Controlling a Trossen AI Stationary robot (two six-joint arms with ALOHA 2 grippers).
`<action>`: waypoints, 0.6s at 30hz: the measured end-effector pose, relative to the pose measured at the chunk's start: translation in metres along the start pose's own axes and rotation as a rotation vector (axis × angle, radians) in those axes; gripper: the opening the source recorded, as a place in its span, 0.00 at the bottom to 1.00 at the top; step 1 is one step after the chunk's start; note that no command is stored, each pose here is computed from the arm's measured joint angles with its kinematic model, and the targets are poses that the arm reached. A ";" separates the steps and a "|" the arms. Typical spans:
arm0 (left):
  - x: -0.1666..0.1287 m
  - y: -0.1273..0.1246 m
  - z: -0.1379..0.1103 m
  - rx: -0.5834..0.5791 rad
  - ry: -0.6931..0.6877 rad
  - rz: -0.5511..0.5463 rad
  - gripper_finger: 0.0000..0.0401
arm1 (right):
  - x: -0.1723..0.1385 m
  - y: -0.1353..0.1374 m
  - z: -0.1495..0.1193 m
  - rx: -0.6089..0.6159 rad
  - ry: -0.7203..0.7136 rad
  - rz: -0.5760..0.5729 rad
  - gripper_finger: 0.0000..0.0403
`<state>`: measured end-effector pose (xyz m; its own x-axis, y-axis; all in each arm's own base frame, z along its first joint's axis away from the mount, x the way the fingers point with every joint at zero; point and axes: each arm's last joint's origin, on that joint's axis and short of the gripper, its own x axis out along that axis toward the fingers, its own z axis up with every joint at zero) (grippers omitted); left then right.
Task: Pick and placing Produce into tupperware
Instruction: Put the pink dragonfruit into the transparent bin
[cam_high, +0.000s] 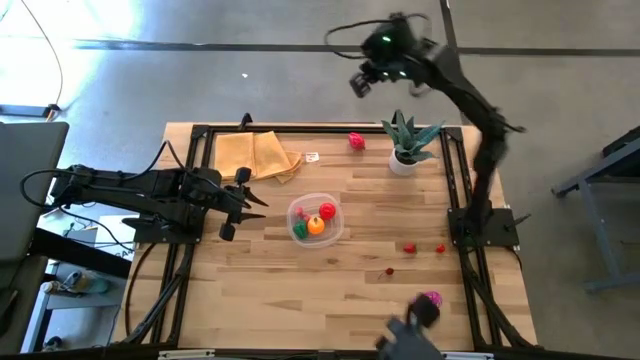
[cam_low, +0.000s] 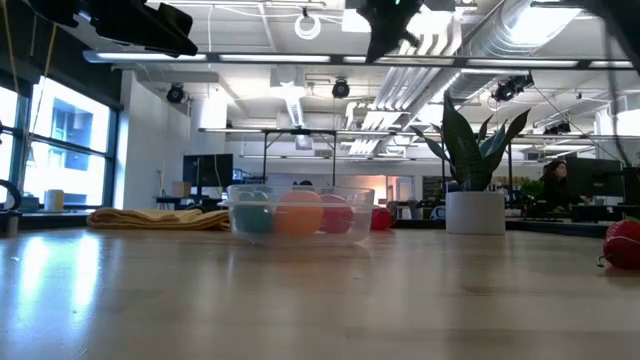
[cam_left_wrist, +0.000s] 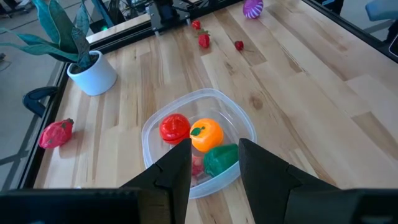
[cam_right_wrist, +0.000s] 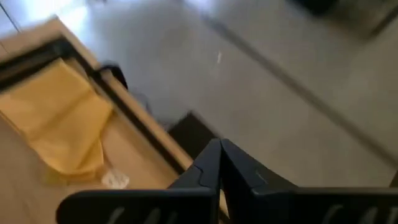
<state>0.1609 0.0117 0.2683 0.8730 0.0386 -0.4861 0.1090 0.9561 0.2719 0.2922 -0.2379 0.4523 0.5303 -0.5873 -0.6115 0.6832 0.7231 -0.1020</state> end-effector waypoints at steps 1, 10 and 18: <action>0.000 0.000 0.000 0.000 0.000 0.000 0.30 | 0.017 -0.002 -0.002 0.016 0.048 0.008 0.00; 0.000 0.000 0.000 0.000 0.001 0.000 0.30 | 0.117 -0.022 -0.063 0.080 0.433 0.076 0.00; 0.000 0.000 0.000 0.000 0.001 0.000 0.30 | 0.163 -0.015 -0.090 0.165 0.598 0.172 0.00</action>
<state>0.1609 0.0117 0.2682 0.8728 0.0390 -0.4865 0.1089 0.9561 0.2720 0.3233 -0.3112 0.2835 0.3002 -0.1288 -0.9451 0.7067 0.6955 0.1297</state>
